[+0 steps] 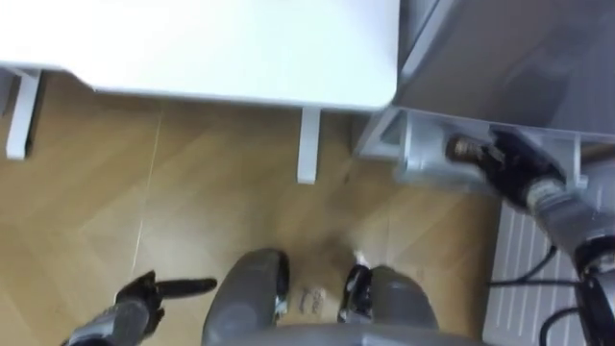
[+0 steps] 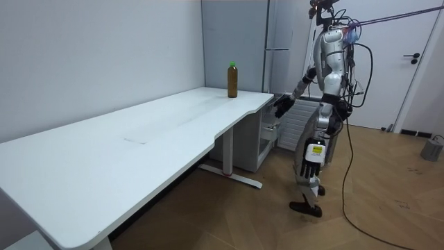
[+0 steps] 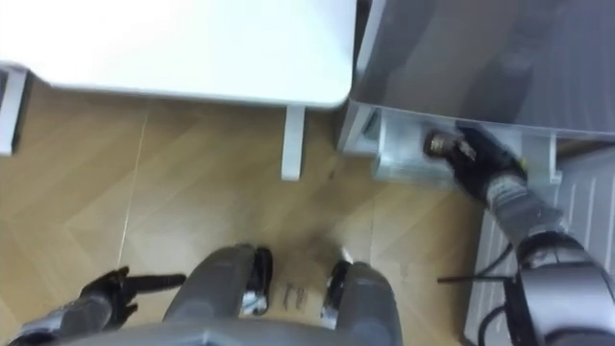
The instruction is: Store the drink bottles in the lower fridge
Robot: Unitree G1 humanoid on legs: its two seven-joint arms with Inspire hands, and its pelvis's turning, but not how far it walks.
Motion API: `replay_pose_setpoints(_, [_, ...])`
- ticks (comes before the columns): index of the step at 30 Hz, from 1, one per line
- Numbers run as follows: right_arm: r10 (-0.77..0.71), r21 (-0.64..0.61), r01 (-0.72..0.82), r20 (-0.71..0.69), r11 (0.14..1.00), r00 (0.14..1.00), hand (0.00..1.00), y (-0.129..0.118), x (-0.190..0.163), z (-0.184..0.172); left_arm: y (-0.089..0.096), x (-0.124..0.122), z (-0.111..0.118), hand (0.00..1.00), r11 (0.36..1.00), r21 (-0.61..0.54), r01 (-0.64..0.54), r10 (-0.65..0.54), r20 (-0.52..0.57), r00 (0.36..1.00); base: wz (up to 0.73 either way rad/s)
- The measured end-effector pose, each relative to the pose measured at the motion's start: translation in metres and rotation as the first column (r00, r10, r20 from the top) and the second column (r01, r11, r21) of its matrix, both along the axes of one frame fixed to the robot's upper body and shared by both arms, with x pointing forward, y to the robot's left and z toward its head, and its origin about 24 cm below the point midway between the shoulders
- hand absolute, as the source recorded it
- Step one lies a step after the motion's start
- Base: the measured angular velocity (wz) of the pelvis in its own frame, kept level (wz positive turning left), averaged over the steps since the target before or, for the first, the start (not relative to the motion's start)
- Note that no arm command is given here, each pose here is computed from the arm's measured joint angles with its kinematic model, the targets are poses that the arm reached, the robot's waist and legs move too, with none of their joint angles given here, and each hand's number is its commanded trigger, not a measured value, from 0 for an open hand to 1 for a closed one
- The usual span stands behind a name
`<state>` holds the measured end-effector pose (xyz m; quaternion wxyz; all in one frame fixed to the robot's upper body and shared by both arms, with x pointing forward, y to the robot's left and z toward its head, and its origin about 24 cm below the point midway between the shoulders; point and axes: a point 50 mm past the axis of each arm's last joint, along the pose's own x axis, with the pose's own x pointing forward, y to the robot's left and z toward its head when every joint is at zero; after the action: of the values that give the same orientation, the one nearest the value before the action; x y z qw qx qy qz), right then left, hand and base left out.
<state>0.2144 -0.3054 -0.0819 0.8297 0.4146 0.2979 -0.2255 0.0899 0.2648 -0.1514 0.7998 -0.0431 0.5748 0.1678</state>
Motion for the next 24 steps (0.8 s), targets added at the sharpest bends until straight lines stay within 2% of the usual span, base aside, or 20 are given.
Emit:
replay_pose_setpoints(9, [0.064,0.095,-0.051,-0.14,0.994,0.988,0.0,0.025,-0.074,-0.045,-0.001,-0.027,-0.005,0.0,0.998,-0.006,-0.06,0.06,-0.044,0.997,-0.01])
replay_pose_setpoints(13, [0.04,0.135,-0.013,-0.195,0.991,0.98,0.0,0.029,-0.114,-0.058,-0.003,-0.051,-0.009,0.0,0.99,-0.014,-0.138,0.136,-0.08,0.987,-0.06])
replay_pose_setpoints(16, [0.051,0.164,-0.011,-0.239,0.986,0.97,0.0,0.04,-0.136,-0.066,-0.007,-0.06,-0.011,0.0,0.984,-0.024,-0.178,0.175,-0.092,0.98,-0.04])
replay_pose_setpoints(20, [0.09,0.195,-0.028,-0.318,0.98,0.944,0.0,0.057,-0.16,-0.076,-0.017,-0.06,-0.013,0.0,0.974,-0.043,-0.22,0.217,-0.079,0.973,0.0])
replay_pose_setpoints(24, [0.115,0.205,-0.04,-0.367,0.978,0.923,0.0,0.064,-0.173,-0.08,-0.021,-0.065,-0.015,0.0,0.972,-0.048,-0.231,0.226,-0.088,0.97,0.0])
